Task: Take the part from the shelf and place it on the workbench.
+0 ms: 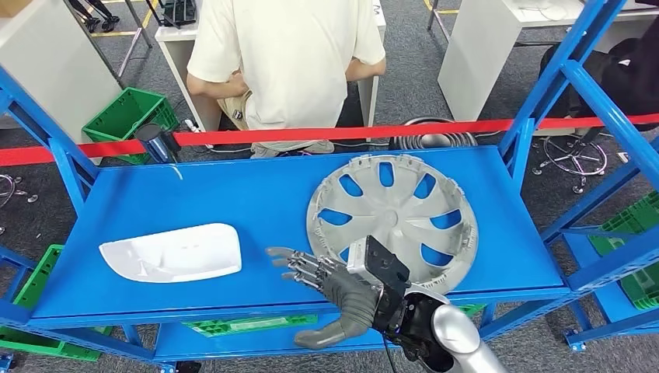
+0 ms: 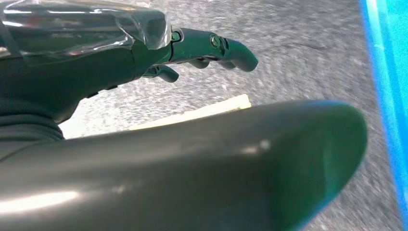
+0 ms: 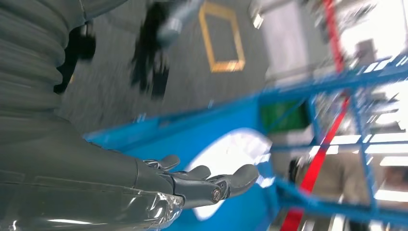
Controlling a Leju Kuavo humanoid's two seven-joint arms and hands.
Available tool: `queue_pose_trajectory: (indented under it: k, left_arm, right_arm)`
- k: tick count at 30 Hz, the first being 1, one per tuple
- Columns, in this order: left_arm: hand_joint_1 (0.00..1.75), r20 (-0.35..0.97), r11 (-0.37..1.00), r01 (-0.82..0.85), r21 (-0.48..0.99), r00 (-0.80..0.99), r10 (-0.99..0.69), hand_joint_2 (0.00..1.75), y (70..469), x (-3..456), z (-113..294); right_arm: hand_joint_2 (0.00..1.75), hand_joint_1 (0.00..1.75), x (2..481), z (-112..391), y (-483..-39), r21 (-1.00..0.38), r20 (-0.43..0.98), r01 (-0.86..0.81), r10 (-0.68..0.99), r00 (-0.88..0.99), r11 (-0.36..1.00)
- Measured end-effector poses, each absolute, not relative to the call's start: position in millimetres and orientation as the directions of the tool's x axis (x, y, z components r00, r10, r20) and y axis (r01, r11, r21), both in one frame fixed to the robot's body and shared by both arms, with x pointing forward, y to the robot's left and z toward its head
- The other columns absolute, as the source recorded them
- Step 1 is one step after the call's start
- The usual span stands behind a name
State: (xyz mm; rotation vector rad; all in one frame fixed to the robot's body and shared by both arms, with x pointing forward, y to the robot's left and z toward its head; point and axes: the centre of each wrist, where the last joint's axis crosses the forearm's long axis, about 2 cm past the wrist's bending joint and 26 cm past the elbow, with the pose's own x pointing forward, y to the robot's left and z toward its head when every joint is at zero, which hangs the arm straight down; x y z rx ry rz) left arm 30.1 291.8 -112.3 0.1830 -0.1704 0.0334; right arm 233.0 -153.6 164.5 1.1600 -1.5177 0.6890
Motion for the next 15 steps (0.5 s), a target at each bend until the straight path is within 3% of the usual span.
queue_pose_trajectory:
  k: [9,15]
  left_arm:
    - [0.0,0.16,0.98,-0.062,0.189,0.987,0.032,0.0,288,25,-113]
    - [0.0,0.169,0.974,-0.056,0.22,0.985,0.018,0.0,285,27,-112]
  right_arm:
    - [1.75,0.0,243,164,-154,-0.033,0.977,-0.846,-0.163,-0.141,0.532]
    - [1.75,0.0,252,166,-157,-0.225,0.955,-0.73,-0.002,-0.296,0.645]
